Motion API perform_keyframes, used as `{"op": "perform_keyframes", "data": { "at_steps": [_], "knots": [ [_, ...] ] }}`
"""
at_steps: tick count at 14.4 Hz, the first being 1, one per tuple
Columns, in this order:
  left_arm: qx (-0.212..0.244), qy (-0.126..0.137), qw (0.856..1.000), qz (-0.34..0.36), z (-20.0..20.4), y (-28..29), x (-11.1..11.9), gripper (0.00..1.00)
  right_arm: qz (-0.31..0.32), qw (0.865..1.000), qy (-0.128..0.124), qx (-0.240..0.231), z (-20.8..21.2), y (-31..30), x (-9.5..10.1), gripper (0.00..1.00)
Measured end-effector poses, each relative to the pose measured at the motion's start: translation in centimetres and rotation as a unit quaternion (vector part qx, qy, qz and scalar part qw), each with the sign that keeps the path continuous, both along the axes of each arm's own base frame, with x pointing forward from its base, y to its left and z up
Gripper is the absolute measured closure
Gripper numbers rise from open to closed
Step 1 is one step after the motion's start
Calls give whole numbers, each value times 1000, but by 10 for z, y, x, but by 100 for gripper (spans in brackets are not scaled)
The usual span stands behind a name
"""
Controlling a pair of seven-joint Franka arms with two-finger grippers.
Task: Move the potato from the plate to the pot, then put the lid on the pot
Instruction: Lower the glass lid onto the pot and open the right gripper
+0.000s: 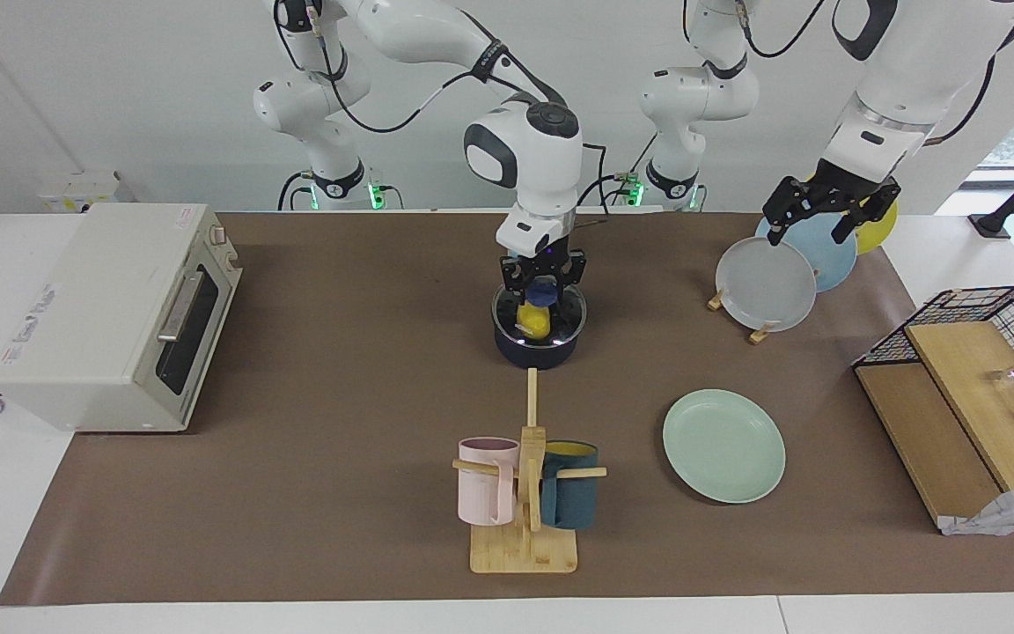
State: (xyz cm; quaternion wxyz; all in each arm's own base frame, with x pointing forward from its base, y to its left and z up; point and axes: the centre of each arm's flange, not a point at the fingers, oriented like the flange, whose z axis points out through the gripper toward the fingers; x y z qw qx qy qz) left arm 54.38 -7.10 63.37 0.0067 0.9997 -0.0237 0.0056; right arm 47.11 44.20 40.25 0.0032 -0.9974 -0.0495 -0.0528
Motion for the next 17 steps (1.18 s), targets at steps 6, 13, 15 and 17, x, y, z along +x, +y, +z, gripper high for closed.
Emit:
{"op": "perform_keyframes", "data": {
  "at_steps": [6,13,15,17],
  "knots": [
    [2,14,1000,-12,-2,0,-3,0,-6,1000,20,-21,-5,-2,5,0],
    [3,23,1000,-21,-3,0,-6,0,-59,997,30,-38,88,-57,31,0],
    [3,23,999,-22,-2,0,-7,0,-60,996,38,-48,105,-73,33,0],
    [3,23,999,-23,-2,-1,-7,0,-47,996,52,-60,115,-110,48,0]
  ]
}}
